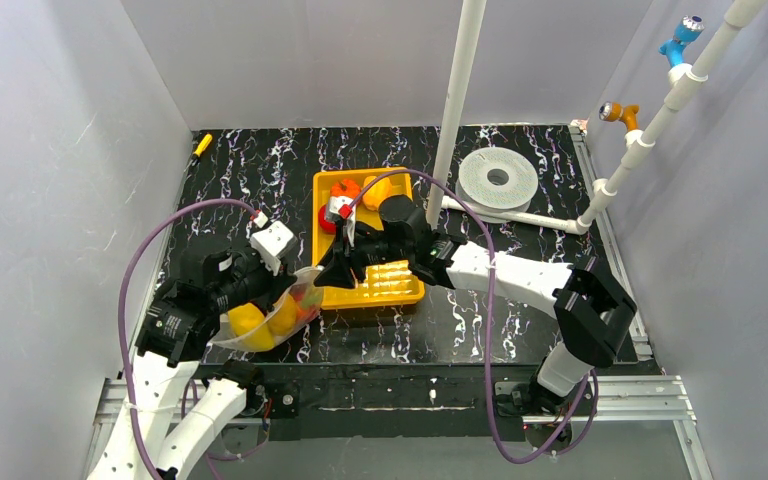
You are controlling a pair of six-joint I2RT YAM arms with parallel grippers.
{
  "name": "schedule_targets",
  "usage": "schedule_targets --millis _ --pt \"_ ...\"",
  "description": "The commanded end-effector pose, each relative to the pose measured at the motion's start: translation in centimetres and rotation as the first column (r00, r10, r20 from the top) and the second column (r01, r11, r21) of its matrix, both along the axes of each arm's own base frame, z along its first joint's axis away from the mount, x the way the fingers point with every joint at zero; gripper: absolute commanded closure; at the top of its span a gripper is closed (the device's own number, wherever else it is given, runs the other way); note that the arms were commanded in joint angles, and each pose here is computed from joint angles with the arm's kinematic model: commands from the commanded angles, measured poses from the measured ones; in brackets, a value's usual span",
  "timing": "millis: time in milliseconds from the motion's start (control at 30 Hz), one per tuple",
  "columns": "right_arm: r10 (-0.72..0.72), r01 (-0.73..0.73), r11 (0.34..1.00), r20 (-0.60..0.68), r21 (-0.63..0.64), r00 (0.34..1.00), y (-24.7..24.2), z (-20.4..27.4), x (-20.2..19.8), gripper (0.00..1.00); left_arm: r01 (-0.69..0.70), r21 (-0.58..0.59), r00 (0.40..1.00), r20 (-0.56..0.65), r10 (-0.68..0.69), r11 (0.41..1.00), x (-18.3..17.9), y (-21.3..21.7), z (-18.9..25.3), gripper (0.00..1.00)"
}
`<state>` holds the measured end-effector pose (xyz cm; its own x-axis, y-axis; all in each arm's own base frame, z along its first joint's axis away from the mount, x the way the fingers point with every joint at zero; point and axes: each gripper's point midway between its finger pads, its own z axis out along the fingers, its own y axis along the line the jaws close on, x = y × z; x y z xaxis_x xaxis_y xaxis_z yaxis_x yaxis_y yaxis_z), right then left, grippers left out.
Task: Place the food in the zip-top bag and seal the zipper
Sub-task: Zip the zipper food storage bag at the center of the board.
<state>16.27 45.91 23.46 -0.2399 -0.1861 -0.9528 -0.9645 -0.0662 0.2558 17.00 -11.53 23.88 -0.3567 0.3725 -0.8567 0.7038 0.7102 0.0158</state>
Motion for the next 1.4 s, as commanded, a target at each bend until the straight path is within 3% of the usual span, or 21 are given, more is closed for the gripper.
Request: schedule_targets --millis 0,100,167,200,267,367,500,567,700,800,867,900,967,1367 --pt "0.01 -0.013 0.997 0.041 0.074 0.999 0.6 2.3 0.2 0.59 0.019 -0.015 1.0 0.013 -0.019 1.0 -0.3 -0.3 1.0 0.94" --pt "0.006 -0.008 0.998 0.03 0.066 1.0 0.8 2.0 0.3 0.7 0.018 -0.011 1.0 0.007 -0.018 1.0 -0.4 -0.2 0.8 0.94" --pt "0.004 -0.006 0.998 0.024 0.059 1.0 0.7 1.7 0.4 0.84 0.019 -0.011 1.0 0.004 -0.019 1.0 -0.4 -0.3 0.7 0.93" --pt "0.004 -0.005 0.998 0.025 0.059 1.0 0.7 1.7 0.4 0.9 0.021 -0.016 1.0 -0.001 -0.021 1.0 -0.5 -0.3 0.7 0.87" --pt "0.008 -0.01 0.998 0.026 0.063 1.0 0.6 2.1 0.3 0.98 0.032 -0.042 0.999 -0.016 -0.032 0.999 -0.8 -0.8 0.9 0.56" --pt "0.025 -0.028 0.997 0.034 0.072 0.999 0.6 3.0 0.0 0.99 0.087 -0.105 0.994 -0.052 -0.093 0.991 -1.2 -2.2 1.1 0.43" --pt "0.051 -0.054 0.995 0.038 0.086 0.998 0.5 4.0 -0.5 0.99 0.074 -0.13 0.988 -0.124 -0.09 0.989 -0.6 -2.9 0.4 0.4" --pt "0.061 -0.064 0.994 0.04 0.089 0.997 0.4 4.3 -0.7 0.99 0.054 -0.118 0.987 -0.142 -0.071 0.991 -0.1 -2.8 0.1 0.44" --pt "0.049 -0.053 0.994 0.049 0.091 0.998 0.1 4.7 -0.7 0.99 -0.007 -0.053 0.992 -0.129 0.0 0.999 1.2 -1.7 -0.2 0.69" --pt "0.011 -0.016 0.996 0.055 0.09 0.998 -0.1 4.1 -0.1 0.79 -0.038 0.001 0.995 -0.093 0.038 0.999 1.5 -0.5 0.0 0.91" --pt "0.006 -0.01 0.996 0.042 0.09 0.999 -0.2 3.7 -0.1 0.69 -0.033 -0.002 0.997 -0.072 0.033 0.999 1.3 -0.5 0.3 0.99" --pt "0.003 -0.005 0.995 0.026 0.097 1.0 -0.4 3.7 0.1 0.61 -0.024 -0.01 0.998 -0.066 0.024 1.0 1.1 -0.6 0.4 1.0" --pt "0.008 -0.008 0.993 -0.002 0.117 1.0 -0.4 3.4 0.2 0.56 -0.009 -0.033 0.998 -0.059 0.007 0.999 0.7 -0.9 0.6 1.0" --pt "0.074 -0.072 0.989 -0.006 0.13 0.997 0.6 3.8 0.0 0.56 0.001 -0.068 0.999 -0.054 -0.004 0.998 0.0 -1.1 0.5 1.0"
